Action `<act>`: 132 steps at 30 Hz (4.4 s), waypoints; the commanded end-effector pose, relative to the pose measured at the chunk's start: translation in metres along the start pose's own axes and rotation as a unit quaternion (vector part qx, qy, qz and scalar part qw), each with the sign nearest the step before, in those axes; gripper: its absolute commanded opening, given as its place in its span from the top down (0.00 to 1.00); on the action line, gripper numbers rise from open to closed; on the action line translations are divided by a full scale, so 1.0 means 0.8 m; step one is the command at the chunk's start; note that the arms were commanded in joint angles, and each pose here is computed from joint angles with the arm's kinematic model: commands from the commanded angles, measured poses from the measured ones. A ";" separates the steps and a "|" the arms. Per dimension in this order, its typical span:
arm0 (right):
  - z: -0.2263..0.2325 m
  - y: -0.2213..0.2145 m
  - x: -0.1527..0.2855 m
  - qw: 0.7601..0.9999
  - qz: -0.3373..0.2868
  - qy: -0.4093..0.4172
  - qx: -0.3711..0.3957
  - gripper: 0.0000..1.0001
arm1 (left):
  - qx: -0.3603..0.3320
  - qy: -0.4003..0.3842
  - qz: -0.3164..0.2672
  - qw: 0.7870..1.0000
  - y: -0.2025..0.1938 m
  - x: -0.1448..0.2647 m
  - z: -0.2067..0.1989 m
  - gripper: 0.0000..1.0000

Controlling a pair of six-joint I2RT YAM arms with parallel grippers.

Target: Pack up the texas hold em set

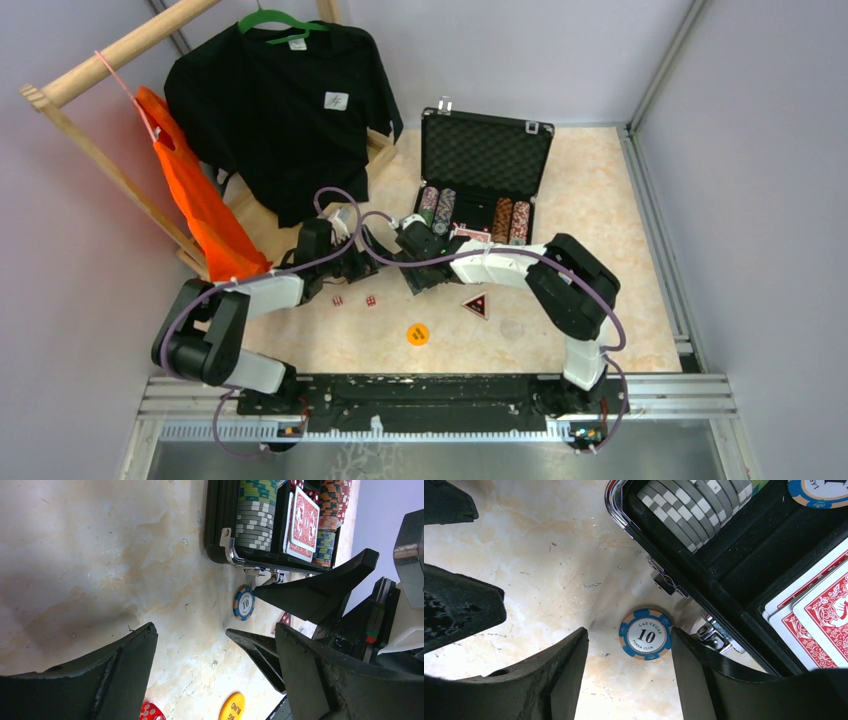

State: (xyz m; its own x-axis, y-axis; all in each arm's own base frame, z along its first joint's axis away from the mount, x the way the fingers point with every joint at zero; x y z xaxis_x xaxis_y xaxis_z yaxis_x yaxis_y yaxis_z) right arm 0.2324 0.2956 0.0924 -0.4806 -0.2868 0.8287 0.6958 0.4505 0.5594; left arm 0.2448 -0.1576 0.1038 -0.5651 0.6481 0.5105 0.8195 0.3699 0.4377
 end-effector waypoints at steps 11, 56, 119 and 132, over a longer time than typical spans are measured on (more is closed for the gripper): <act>0.030 -0.010 0.006 0.998 0.006 0.051 0.023 0.40 | -0.023 -0.002 -0.010 1.000 0.011 -0.007 -0.004 0.07; 0.006 0.008 -0.011 1.000 -0.010 0.023 -0.005 0.38 | -0.028 0.012 -0.009 0.999 0.013 -0.012 0.006 0.06; 0.034 0.000 -0.002 0.999 0.014 0.028 0.027 0.46 | -0.029 0.009 -0.010 0.999 0.014 -0.009 0.005 0.06; 0.034 -0.003 0.001 0.999 0.014 0.033 0.024 0.54 | -0.029 0.009 -0.009 0.999 0.014 -0.008 0.005 0.06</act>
State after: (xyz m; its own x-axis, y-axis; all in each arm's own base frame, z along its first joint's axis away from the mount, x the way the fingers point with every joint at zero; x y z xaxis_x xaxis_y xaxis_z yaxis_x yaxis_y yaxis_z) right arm 0.2227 0.3135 0.0892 -0.4521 -0.3025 0.8391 0.6806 0.4911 0.5437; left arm 0.2531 -0.1525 0.0945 -0.5770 0.6119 0.5410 0.8109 0.3499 0.4690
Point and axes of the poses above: each gripper's point midway between its finger pads, its own x axis back along the fingers, its own z axis along the line the jaws close on, y = z × x, the point moved 8 cm from there along x, back along the fingers
